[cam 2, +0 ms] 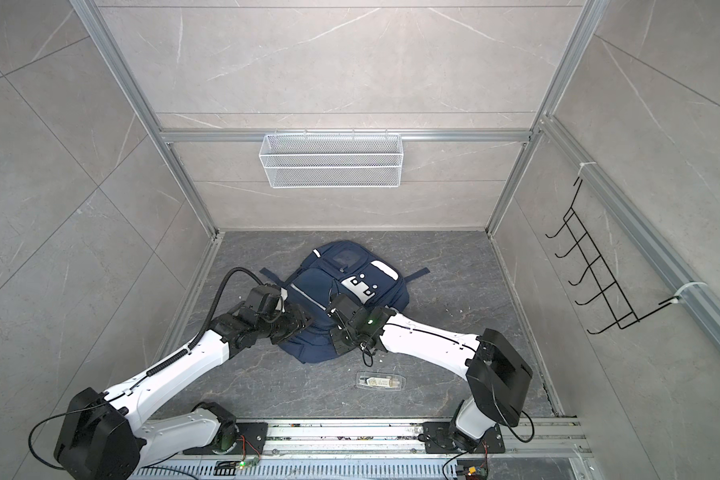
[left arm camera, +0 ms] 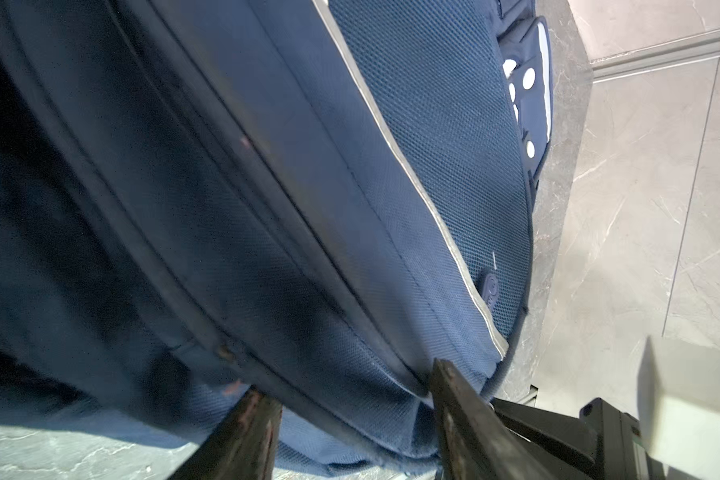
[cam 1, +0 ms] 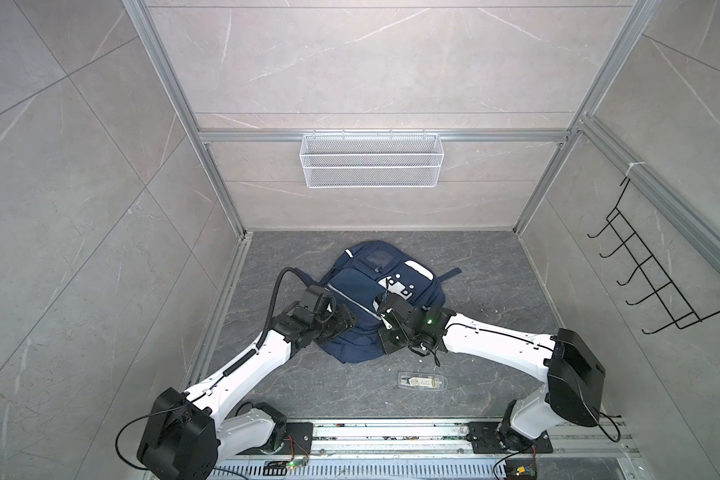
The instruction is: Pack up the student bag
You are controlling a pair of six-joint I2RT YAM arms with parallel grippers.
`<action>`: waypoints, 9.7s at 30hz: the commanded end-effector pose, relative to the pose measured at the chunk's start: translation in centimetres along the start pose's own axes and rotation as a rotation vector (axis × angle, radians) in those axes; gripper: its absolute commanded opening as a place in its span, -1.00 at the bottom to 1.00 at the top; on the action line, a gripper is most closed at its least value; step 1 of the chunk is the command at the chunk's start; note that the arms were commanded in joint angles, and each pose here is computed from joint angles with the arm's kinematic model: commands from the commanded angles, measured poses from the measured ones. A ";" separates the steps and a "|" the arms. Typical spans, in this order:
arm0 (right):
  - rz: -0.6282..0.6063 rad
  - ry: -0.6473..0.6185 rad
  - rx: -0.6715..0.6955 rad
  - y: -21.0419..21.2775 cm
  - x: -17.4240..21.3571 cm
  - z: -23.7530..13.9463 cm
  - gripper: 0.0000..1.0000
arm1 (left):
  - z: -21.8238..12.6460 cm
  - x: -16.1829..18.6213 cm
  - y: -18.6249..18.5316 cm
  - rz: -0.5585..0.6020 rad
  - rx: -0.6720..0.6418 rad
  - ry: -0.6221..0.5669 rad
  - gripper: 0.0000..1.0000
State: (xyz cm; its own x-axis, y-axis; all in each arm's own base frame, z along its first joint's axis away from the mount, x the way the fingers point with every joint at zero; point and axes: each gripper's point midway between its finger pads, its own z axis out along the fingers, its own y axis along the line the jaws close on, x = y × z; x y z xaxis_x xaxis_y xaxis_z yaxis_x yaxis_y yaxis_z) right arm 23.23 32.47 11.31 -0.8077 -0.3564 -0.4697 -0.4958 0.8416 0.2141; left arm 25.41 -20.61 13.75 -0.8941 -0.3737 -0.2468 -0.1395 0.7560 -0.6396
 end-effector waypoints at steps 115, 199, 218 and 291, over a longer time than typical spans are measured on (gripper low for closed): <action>-0.068 -0.076 -0.317 4.0 -0.8 0.8 0.27 | 0.4 -0.4 5.9 -0.028 -0.085 -0.093 -1.00; 0.022 -0.079 -0.008 -1.3 3.7 -1.4 -0.86 | -3.1 -3.7 -1.0 0.343 -0.254 -0.201 0.09; 0.131 -0.048 0.043 -5.9 5.2 -2.5 -0.86 | 7.4 -10.1 -0.1 0.363 -0.328 -0.059 0.00; 0.013 -0.024 -0.090 4.1 -1.0 2.3 -0.89 | 1.3 -4.9 0.3 -0.108 0.137 -0.274 -0.47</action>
State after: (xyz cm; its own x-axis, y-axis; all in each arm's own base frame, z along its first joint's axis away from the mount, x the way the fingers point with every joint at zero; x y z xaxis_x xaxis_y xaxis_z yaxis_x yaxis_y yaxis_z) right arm 23.05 38.13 9.63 -0.8068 -0.3567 -0.4710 -0.5232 0.8018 0.2888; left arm 29.92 -18.96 11.77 -0.7413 -0.5972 -0.3063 -0.2099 0.6398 -0.7393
